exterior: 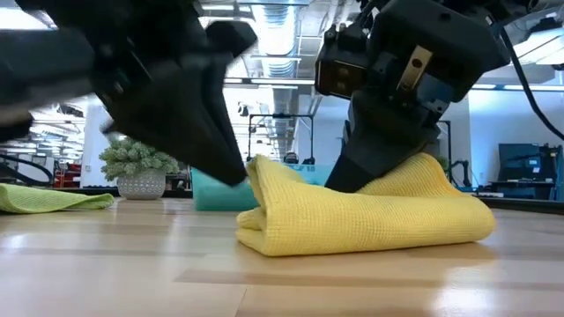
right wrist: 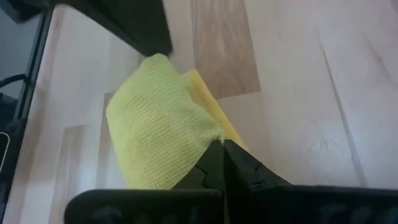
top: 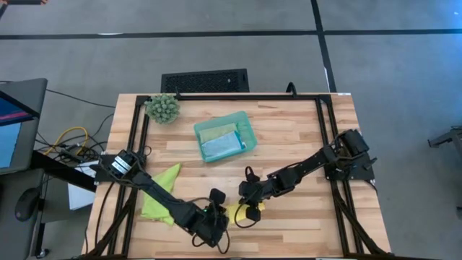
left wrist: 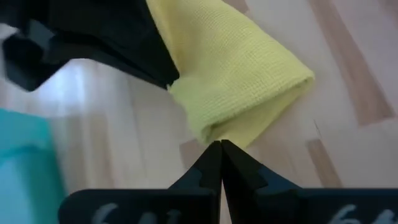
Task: Fold microfiber towels
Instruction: Fold the yellow towel
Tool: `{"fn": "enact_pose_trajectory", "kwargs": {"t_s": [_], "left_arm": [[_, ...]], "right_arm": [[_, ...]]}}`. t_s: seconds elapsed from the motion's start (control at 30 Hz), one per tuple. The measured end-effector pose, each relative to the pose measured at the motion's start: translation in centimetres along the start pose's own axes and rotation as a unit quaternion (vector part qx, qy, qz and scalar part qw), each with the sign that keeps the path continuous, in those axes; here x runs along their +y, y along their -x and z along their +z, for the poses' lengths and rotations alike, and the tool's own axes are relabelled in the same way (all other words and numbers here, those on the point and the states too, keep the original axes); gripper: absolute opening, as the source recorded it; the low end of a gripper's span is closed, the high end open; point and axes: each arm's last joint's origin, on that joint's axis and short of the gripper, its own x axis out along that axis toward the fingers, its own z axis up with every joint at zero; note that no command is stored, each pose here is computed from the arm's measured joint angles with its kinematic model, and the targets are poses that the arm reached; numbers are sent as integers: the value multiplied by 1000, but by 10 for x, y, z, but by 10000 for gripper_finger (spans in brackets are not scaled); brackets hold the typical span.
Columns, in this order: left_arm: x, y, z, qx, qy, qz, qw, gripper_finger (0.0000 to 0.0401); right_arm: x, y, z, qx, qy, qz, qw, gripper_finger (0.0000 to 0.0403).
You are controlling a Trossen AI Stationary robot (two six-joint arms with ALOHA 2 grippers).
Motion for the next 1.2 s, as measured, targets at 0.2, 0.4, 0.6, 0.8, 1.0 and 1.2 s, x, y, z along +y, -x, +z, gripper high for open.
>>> {"fn": "enact_pose_trajectory", "kwargs": {"t_s": [0.2,0.4,0.6,0.8,1.0,1.2], "left_arm": [[-6,20,9,-7,-2,44,999,0],[-3,9,15,-47,9,-2,999,0],[5,-11,1,-30,23,-24,999,0],[6,-20,-12,-8,33,-34,999,0],[5,-20,-13,-8,39,-41,998,0],[5,-20,-13,-9,39,-40,998,0]], "right_arm": [[0,0,0,1,0,2,1000,17],[0,0,0,0,1,2,1000,23],[0,0,1,-4,16,0,1000,32],[1,0,0,-16,29,-27,999,61],[-2,18,5,-14,7,-77,997,103],[2,48,1,-40,-10,-207,978,104]]}}
